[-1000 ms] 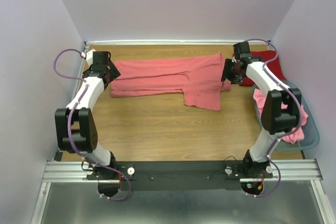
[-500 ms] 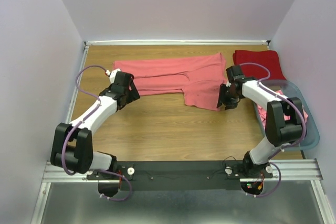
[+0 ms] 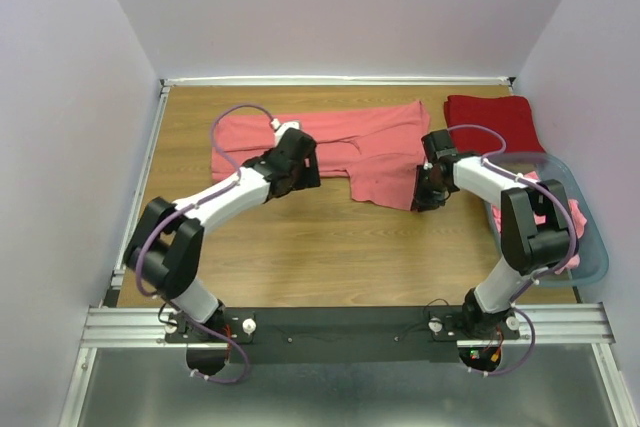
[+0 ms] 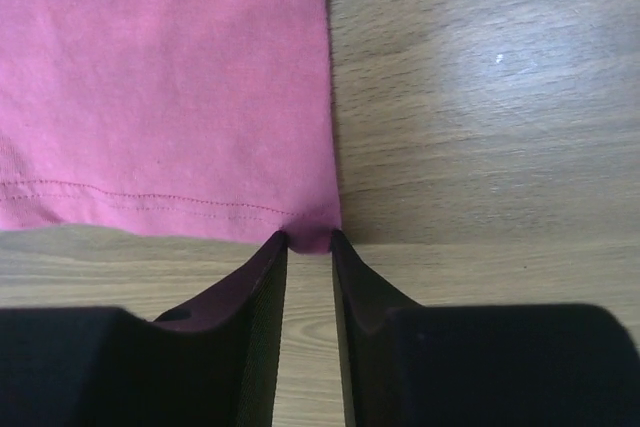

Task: Fold and stack the t-shirts
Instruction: Fold the tshirt

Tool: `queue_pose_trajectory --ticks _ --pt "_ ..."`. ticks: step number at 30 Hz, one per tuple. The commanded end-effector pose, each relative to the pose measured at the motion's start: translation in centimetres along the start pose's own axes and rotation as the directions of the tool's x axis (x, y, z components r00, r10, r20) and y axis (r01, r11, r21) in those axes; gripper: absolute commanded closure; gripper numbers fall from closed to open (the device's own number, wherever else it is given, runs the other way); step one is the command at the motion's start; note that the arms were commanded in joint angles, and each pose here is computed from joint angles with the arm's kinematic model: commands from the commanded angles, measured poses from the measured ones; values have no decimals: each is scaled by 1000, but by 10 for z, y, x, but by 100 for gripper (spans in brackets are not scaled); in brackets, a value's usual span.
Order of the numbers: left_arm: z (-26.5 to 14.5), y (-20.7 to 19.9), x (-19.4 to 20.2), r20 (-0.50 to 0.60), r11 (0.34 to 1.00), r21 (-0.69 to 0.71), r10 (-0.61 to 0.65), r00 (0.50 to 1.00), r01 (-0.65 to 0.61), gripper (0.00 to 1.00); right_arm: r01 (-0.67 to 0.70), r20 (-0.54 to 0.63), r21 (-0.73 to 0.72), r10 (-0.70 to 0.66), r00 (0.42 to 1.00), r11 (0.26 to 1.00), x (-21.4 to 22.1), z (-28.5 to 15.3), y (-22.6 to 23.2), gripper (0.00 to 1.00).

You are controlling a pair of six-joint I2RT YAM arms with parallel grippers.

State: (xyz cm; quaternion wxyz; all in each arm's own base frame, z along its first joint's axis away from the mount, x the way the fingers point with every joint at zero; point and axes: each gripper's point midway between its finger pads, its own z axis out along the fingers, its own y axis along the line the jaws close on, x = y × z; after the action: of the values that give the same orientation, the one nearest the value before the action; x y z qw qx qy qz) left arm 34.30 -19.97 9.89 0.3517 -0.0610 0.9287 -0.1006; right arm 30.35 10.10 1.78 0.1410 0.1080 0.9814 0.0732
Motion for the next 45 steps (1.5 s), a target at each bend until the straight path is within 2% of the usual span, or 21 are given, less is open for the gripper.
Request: queue_pose_trajectory --ticks 1,6,9,20,22,30,32,33,34,35,38,43,45 --pt "10 -58 7 -29 989 128 74 997 -69 18 -7 -11 41 8 1000 999 9 11 -8 71" --pt "32 -115 30 -81 966 221 156 984 -135 22 -6 -21 45 7 1000 999 13 13 -10 89" --pt "44 -131 47 -112 960 234 180 977 -150 26 -6 -18 44 7 1000 999 13 12 -9 99" --pt "74 -134 69 -176 977 165 161 971 -132 50 0 -2 35 0 1000 999 10 7 -8 99" --pt "76 -132 73 -180 979 153 164 970 -137 60 2 -3 36 -2 1000 999 11 7 -8 99" --pt "72 -127 87 -224 979 140 176 959 -147 68 4 24 22 -4 1000 1000 2 2 -4 99" --pt "73 -126 89 -233 980 136 177 956 -148 76 6 39 15 -6 999 1000 -3 -2 -1 99" --pt "74 -126 90 -235 980 135 177 956 -149 83 6 47 10 -6 999 1000 -6 -3 1 99" --pt "73 -128 86 -228 979 138 178 957 -150 97 8 55 3 -8 998 1000 -9 -5 3 99" --pt "73 -131 84 -224 978 145 183 957 -153 100 10 74 -7 -10 997 1000 -17 -9 7 99" --pt "71 -138 63 -192 978 154 171 966 -142 100 13 125 -29 -9 992 1000 -34 -20 16 99" --pt "74 -143 11 -137 979 181 115 984 -89 100 28 262 -14 -23 965 1000 -94 -41 33 99" --pt "76 -149 -9 -110 977 197 109 988 -86 100 41 279 -7 -37 959 999 -112 -37 39 99"
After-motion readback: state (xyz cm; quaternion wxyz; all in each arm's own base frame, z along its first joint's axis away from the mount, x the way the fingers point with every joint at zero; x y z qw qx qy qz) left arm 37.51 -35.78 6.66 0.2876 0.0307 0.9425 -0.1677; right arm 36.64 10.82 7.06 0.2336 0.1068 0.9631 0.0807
